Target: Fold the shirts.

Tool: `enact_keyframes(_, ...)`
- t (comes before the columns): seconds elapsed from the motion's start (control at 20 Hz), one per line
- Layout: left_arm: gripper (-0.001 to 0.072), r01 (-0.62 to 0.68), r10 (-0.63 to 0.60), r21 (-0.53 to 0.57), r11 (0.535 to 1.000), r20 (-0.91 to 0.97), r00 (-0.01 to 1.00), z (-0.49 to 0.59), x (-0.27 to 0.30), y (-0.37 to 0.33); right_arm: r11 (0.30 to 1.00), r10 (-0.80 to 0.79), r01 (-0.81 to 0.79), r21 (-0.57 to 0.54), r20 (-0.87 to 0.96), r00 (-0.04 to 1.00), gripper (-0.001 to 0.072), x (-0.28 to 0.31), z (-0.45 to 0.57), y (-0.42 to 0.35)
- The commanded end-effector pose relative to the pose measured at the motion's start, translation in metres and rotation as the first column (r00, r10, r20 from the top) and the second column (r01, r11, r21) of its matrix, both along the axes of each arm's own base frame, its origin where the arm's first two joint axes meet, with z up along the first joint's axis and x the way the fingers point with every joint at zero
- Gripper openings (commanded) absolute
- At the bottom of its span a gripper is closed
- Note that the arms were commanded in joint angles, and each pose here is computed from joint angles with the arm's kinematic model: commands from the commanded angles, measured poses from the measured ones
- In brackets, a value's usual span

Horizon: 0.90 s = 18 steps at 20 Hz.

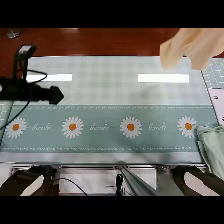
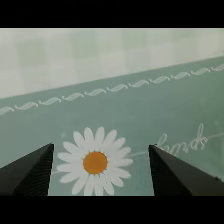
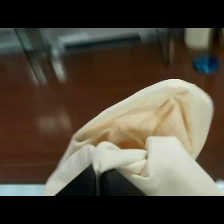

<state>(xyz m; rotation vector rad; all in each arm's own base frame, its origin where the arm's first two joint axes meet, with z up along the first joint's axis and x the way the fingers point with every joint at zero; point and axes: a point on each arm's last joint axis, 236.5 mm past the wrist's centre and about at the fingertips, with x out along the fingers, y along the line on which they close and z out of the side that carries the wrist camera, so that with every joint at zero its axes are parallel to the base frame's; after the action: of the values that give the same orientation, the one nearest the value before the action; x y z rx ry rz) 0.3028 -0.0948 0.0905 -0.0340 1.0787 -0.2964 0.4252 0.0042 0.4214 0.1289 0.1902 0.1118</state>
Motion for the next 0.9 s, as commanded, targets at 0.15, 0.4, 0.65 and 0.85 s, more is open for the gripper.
enact_keyframes(0.15, 0.0704, 0.004, -0.002, -0.088, 0.996, 0.024, 1.0, -0.011, -0.054, -0.008, 0.97, 0.236, -0.225, -0.095, 0.114, 0.965, 0.0017, -0.095, 0.057, 0.084)
enact_keyframes(0.4, 0.0704, -0.023, 0.034, -0.114, 0.993, 0.092, 0.995, -0.002, -0.037, -0.009, 0.864, 0.466, -0.495, -0.093, -0.223, 0.856, 0.0017, -0.117, -0.036, 0.158)
enact_keyframes(0.65, 0.0704, -0.032, 0.048, -0.125, 0.992, 0.132, 0.99, 0.004, -0.029, -0.009, 0.792, 0.572, -0.597, 0.126, -0.495, 0.654, 0.0017, -0.123, -0.206, 0.251)
enact_keyframes(0.85, 0.0703, -0.031, 0.049, -0.132, 0.991, 0.131, 0.99, 0.005, -0.029, -0.01, 0.745, 0.662, -0.549, 0.378, -0.517, 0.542, 0.0018, -0.13, -0.309, 0.34)
